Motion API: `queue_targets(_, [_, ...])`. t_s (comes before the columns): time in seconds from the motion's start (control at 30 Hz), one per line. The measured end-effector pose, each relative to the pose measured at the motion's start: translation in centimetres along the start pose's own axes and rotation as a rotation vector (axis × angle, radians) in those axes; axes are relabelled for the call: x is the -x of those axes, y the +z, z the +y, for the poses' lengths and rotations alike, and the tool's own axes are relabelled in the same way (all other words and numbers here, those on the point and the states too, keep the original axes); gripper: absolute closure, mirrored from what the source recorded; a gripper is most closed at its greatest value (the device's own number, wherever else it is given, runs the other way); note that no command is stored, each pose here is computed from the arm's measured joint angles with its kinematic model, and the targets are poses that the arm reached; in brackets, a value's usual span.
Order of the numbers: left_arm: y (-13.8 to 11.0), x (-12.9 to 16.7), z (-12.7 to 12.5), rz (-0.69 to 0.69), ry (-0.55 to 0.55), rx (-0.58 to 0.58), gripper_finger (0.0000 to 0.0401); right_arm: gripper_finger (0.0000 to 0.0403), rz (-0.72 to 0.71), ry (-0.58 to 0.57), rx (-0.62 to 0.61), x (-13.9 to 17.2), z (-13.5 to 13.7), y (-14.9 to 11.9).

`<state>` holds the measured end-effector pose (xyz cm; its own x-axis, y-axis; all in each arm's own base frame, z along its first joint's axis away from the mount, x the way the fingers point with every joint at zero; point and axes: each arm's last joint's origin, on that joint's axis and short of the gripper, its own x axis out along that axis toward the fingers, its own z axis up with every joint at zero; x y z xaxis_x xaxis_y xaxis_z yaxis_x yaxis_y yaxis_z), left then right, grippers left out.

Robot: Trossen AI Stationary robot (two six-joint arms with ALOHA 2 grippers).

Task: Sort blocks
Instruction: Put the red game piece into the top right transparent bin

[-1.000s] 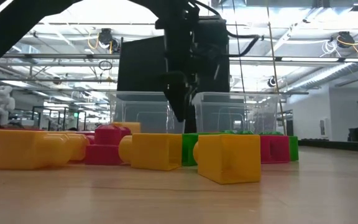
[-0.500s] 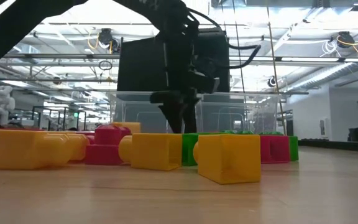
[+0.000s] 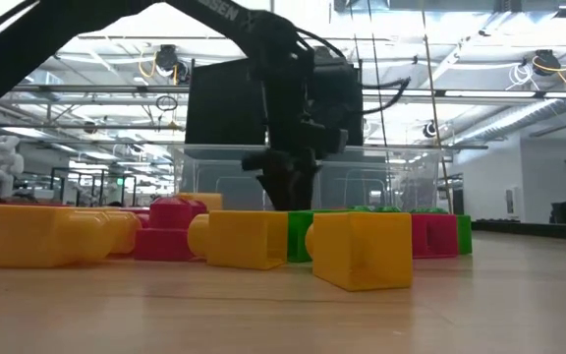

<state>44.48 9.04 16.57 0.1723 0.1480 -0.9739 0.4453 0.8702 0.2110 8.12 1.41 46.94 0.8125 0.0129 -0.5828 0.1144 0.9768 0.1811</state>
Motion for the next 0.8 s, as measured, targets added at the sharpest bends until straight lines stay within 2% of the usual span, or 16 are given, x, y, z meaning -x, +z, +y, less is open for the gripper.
queue_targets(0.13, [-0.2,-1.1,-0.2,0.023,-0.039,-0.001,0.0133,0.0401,0.001,0.000,-0.001,0.0,0.0,0.0])
queue_targets(0.23, [-0.1,-1.4,-0.4,0.033,-0.047,-0.005,0.0151,0.0401,0.001,0.000,-0.001,0.0,0.0,0.0])
queue_targets(0.33, [-0.1,-1.4,-0.4,0.038,-0.043,-0.006,0.0187,0.0401,0.000,-0.001,-0.002,0.0,0.0,0.0])
queue_targets(0.57, [-0.1,-1.3,-0.5,0.037,-0.064,0.030,0.0300,0.0401,0.000,-0.001,-0.001,0.0,0.0,0.0])
queue_targets(0.8, [0.4,-0.3,0.0,0.037,-0.023,0.122,0.0333,0.0401,-0.003,-0.006,-0.002,0.0,0.0,0.0])
